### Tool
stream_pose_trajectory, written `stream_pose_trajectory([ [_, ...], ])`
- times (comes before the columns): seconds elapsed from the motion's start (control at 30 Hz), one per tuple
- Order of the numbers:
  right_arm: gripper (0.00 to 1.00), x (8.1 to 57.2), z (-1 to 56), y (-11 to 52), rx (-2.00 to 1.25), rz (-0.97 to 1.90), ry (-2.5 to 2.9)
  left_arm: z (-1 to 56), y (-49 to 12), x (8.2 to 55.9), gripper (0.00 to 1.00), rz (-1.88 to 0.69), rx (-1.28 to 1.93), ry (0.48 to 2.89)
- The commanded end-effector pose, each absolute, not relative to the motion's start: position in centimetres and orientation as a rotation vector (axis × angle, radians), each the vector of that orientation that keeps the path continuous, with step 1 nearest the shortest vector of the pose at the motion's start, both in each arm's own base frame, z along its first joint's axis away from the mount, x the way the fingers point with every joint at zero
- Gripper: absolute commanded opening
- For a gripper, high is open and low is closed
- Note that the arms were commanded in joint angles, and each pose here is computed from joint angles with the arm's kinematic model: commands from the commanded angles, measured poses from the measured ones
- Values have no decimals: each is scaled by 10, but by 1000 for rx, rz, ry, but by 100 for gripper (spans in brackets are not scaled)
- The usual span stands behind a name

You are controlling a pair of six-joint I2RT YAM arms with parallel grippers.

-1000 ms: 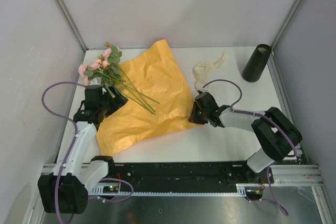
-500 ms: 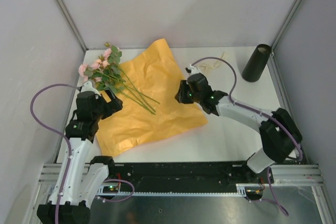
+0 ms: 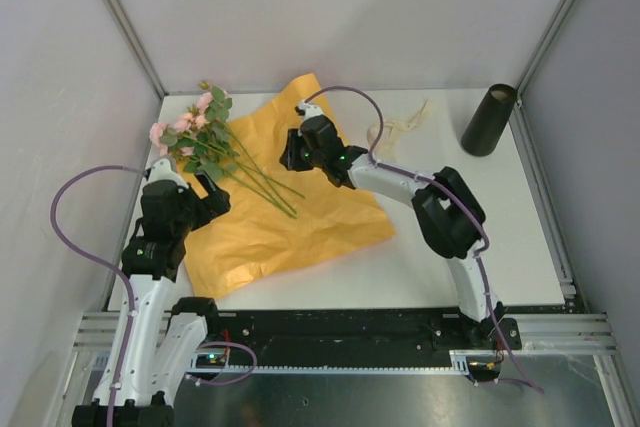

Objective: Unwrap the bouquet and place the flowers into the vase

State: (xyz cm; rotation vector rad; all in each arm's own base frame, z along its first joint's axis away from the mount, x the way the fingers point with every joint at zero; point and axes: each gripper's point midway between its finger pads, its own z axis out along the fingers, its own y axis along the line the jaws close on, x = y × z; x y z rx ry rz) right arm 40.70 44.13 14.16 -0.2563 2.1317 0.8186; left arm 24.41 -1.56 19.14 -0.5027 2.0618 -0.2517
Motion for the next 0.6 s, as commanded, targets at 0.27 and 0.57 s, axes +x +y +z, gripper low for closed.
stream_pose_trajectory([
  [0.27, 28, 407, 107, 503, -307, 952, 2164, 187, -12, 246, 100, -225, -494, 2075],
  [0.57, 28, 401, 68, 510, -305, 892, 2247, 186, -12, 248, 100, -223, -495, 2087],
])
